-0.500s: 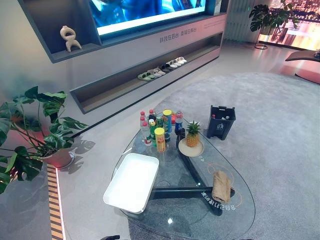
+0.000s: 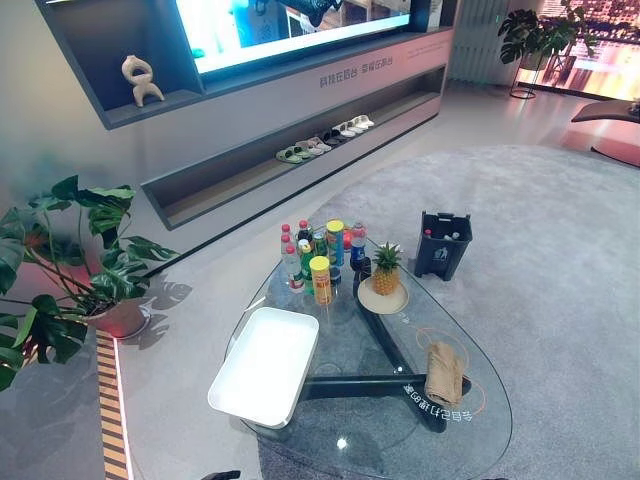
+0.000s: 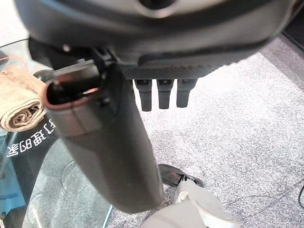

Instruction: Wipe the table with a cloth and put it in the basket.

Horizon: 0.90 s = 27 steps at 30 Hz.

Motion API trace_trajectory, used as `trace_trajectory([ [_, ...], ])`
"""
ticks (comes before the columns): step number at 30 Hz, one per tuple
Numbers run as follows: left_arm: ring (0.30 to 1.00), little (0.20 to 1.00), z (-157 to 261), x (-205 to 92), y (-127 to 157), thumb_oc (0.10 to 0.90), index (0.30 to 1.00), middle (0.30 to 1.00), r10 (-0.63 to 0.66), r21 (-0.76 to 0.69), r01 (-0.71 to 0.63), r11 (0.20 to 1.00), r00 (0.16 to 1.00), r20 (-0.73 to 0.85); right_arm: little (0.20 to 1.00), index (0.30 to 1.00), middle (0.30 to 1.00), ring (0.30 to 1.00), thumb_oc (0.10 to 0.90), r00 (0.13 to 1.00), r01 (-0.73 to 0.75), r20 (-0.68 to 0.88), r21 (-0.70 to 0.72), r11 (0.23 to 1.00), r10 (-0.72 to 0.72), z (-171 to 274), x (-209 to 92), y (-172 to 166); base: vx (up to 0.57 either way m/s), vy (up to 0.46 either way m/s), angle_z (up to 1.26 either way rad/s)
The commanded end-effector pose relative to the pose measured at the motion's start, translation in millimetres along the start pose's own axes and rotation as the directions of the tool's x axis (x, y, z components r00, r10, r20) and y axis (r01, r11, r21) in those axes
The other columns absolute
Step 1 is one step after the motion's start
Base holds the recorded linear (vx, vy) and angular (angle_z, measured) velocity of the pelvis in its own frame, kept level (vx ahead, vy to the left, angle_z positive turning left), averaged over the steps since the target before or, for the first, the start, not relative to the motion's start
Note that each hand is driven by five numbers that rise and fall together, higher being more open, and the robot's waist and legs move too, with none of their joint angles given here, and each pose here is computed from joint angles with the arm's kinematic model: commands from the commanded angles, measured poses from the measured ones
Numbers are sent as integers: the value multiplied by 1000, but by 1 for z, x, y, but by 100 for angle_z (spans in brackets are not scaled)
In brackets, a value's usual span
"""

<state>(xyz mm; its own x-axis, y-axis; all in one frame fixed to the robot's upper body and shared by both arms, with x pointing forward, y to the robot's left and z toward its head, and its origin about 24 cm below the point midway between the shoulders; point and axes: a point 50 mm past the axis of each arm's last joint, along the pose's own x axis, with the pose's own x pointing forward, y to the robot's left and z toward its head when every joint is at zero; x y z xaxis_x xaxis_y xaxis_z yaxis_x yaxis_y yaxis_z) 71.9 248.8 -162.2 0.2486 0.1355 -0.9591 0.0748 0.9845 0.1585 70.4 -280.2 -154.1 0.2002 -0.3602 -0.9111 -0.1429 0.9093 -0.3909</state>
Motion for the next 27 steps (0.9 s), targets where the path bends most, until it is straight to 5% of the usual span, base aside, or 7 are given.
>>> trace_trajectory([
  [1, 900, 900, 37, 0, 17, 800, 900, 900, 56, 11, -57, 998, 995, 82, 900, 900, 900, 900, 800, 998, 52, 19, 18, 998, -52, 20, 1, -9, 0, 0, 0],
  [17, 900, 900, 38, -3, 33, 800, 900, 900, 122, -23, -120, 992, 984, 127, 900, 900, 900, 900, 800, 991, 136, -2, -101, 986, -137, 14, 0, -34, 29, -14, 0],
  [27, 900, 900, 151, -25, 60, 800, 900, 900, 203, -178, -140, 974, 888, 412, 900, 900, 900, 900, 800, 964, 239, 150, -126, 963, -220, 89, -9, -75, -251, 20, 6],
])
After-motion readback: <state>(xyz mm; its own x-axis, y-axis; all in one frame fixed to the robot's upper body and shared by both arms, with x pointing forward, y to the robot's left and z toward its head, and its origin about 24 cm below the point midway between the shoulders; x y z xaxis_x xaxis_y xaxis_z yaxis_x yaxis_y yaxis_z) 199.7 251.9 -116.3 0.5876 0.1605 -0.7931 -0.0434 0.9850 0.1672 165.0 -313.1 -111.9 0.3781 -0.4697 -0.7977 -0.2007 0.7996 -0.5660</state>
